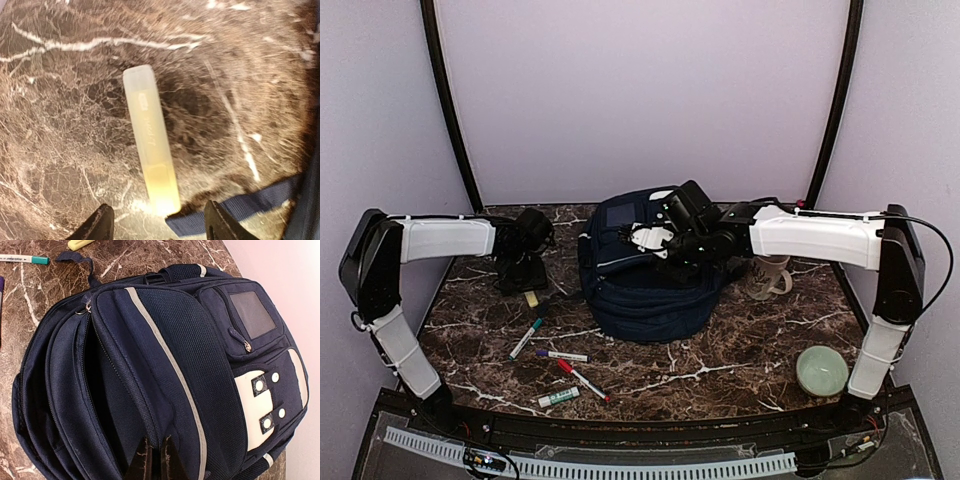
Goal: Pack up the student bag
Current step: Pick up the pen at the center of the board.
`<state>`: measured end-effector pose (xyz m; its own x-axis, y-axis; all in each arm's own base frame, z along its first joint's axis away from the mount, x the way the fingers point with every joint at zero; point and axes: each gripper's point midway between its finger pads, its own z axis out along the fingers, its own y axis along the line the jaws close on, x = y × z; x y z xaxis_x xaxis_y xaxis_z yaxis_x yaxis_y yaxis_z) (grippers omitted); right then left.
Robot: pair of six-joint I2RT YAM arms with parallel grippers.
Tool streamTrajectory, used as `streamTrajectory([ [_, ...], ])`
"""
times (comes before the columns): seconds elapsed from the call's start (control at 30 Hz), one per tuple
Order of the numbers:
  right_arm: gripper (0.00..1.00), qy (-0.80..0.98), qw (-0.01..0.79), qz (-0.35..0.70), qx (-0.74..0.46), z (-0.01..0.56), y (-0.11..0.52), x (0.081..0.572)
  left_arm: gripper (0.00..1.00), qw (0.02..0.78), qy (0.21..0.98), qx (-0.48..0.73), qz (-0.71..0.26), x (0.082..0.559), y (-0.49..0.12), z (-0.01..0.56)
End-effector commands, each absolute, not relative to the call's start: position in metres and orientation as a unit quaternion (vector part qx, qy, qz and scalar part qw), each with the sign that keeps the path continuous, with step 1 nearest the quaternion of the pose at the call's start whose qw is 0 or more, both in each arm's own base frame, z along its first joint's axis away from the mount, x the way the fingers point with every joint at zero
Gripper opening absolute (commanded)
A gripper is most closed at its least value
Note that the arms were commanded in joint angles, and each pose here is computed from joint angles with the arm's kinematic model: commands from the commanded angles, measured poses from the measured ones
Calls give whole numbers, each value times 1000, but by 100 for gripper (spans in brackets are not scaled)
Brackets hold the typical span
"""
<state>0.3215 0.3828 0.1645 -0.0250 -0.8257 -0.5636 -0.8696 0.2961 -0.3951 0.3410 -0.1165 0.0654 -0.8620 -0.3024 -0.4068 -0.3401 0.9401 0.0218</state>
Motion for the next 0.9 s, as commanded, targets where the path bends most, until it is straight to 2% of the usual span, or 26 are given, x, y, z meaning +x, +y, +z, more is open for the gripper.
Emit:
streamTrajectory([
  [0.0,0,703,419,55,-572,199,396,329,63,183,960,-202,69,343,-103,60],
  [0.1,0,702,418,57,-573,199,397,327,61,179,955,-218,92,347,-88,52],
  [0.33,0,699,419,63,-576,200,399,321,50,164,959,-228,31,367,-97,33],
  [0.5,0,699,417,64,-577,199,399,319,48,145,963,-224,29,376,-101,22],
  [0.63,0,698,417,63,-578,198,399,319,43,141,963,-225,34,376,-97,19],
  [0.7,0,698,417,64,-579,197,398,319,36,140,965,-221,36,377,-95,19],
  [0.77,0,698,415,63,-580,195,398,318,20,138,967,-212,40,377,-93,19],
  [0.87,0,699,416,63,-579,196,398,319,5,136,972,-191,21,376,-100,28],
])
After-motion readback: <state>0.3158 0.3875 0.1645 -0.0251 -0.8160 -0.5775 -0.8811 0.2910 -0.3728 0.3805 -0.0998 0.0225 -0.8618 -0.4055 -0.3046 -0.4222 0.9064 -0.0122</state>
